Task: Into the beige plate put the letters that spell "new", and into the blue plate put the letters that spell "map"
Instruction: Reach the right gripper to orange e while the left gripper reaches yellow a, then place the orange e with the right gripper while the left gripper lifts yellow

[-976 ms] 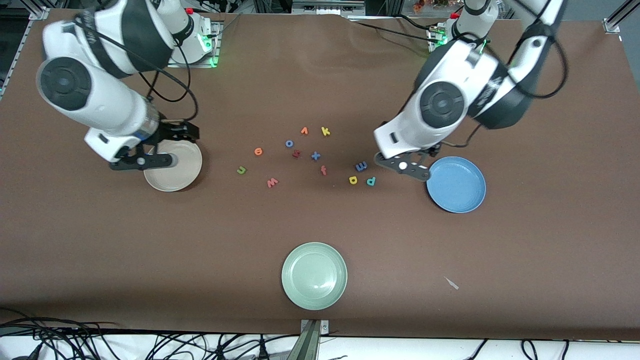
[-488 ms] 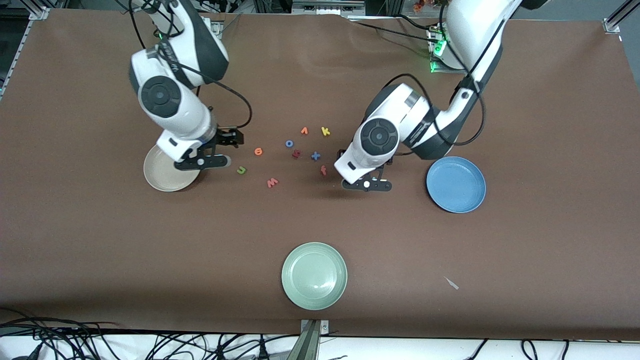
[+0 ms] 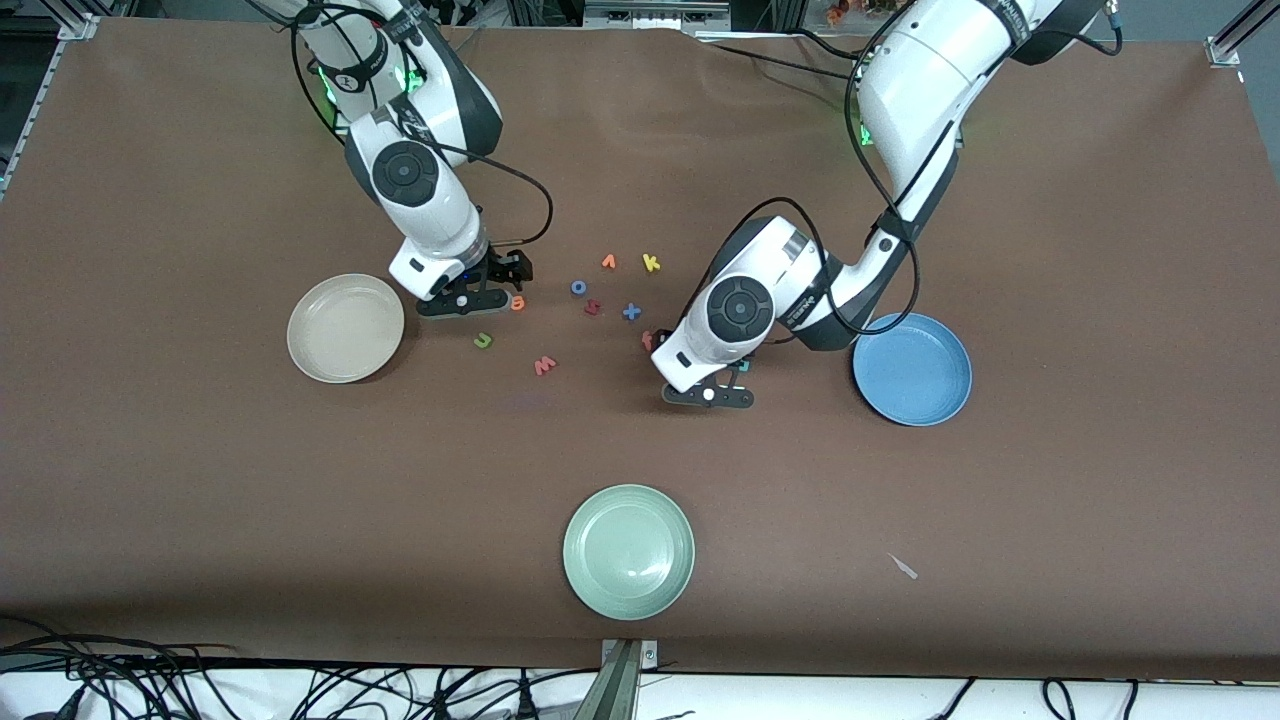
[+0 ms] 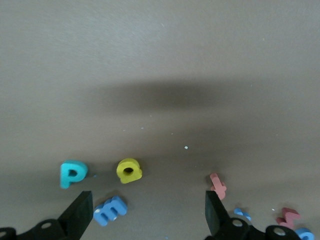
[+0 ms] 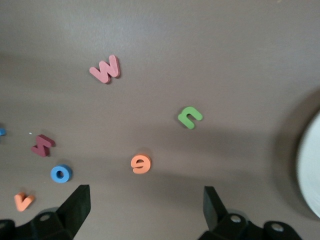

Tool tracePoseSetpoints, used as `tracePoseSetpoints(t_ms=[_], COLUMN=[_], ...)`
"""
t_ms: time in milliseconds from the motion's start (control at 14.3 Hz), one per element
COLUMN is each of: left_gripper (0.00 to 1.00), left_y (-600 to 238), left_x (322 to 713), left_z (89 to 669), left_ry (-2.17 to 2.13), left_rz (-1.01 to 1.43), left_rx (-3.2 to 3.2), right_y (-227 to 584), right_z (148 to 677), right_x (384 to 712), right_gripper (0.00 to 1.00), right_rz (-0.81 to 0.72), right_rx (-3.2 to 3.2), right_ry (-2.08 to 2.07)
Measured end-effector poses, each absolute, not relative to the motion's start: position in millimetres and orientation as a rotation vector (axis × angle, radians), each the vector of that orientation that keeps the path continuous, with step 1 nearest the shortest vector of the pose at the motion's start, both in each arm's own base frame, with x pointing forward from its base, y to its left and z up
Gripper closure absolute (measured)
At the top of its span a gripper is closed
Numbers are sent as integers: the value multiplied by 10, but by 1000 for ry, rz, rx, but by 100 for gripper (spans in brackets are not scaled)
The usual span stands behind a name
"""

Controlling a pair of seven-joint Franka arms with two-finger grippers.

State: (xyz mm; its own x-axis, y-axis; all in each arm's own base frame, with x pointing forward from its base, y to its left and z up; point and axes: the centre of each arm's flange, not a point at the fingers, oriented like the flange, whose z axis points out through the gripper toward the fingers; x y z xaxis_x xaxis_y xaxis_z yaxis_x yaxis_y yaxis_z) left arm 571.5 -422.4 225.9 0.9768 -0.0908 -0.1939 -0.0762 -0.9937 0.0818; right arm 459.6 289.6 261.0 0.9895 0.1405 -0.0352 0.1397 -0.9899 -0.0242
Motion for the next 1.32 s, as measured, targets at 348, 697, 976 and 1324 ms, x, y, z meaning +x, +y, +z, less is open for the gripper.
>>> tracePoseSetpoints(t_ms=[348, 697, 976, 1324], left_gripper=[19, 24, 29, 65], left_y=[-4287, -4229, -4173, -4174], left_x=[5607, 5621, 5628, 5628], left_z=[1978, 1898, 1763, 1731], left_ry=[-221, -212, -257, -261], left_rz=[-308, -321, -306, -306], left_rx=[3107, 3117, 3160, 3162], right_y=[3046, 3057, 3044, 3034], right_z=[2155, 1881, 1816, 1749], right_x=[4462, 4441, 4428, 4412], right_gripper=[0, 1, 16, 34], right_rz=[39, 23, 39, 50], right_rx=[-3090, -3079, -3084, -3091], right_ry=[-289, -315, -319, -338])
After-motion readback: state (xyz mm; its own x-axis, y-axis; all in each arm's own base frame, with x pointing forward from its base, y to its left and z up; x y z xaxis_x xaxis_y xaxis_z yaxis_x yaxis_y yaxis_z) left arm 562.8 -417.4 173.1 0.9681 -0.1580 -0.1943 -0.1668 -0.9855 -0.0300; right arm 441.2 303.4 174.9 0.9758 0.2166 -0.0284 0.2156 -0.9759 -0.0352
